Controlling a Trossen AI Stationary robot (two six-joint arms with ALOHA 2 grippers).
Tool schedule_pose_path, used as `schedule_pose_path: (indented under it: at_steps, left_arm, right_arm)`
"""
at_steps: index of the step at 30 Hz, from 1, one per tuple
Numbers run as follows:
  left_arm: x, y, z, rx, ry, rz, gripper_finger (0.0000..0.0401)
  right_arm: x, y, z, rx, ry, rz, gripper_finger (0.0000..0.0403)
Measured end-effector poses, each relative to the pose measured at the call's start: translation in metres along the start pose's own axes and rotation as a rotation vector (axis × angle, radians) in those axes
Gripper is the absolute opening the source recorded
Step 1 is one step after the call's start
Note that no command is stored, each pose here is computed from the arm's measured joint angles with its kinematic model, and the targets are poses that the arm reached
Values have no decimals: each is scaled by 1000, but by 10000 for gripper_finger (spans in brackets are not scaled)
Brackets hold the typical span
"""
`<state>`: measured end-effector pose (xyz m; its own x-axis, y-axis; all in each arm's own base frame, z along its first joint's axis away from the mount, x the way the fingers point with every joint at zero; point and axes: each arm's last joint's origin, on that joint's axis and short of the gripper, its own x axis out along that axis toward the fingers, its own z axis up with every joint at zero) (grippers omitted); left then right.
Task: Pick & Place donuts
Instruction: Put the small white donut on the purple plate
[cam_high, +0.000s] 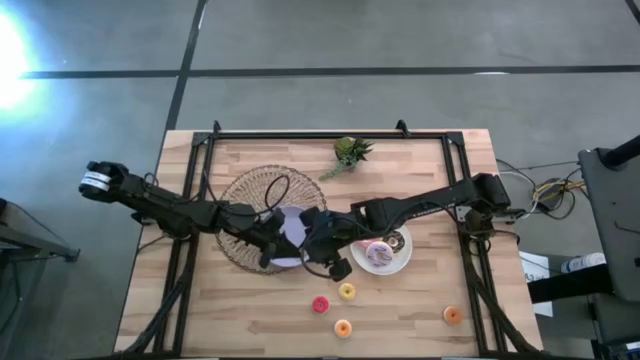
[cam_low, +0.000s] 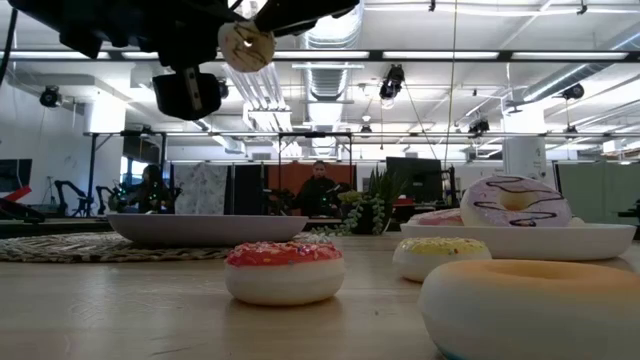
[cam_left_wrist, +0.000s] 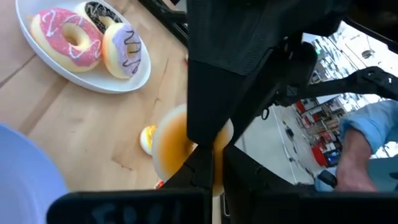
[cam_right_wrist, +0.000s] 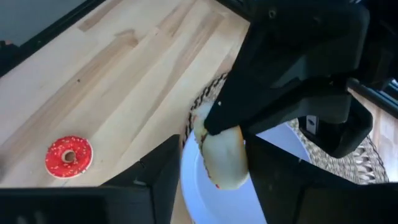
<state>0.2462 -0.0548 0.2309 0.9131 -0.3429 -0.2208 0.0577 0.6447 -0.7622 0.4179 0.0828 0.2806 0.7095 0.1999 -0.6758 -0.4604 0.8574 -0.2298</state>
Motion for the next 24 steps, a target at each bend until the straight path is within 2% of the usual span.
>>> schedule_pose_path:
  at_steps: [9, 13, 19, 24]
  left_arm:
    - [-1, -4, 3, -26, -16, -35, 2]
    - [-2, -3, 3, -78, -34, -4, 30]
    - [-5, -1, 2, -87, -25, 41, 113]
    - [-17, 3, -2, -60, 2, 161, 162]
  right_arm:
    - [-1, -7, -5, 14, 31, -17, 62]
    - [-1, -10, -8, 41, 40, -24, 23]
    - [-1, -15, -11, 99, 60, -29, 15]
    - [-2, -22, -22, 249, 120, -4, 18]
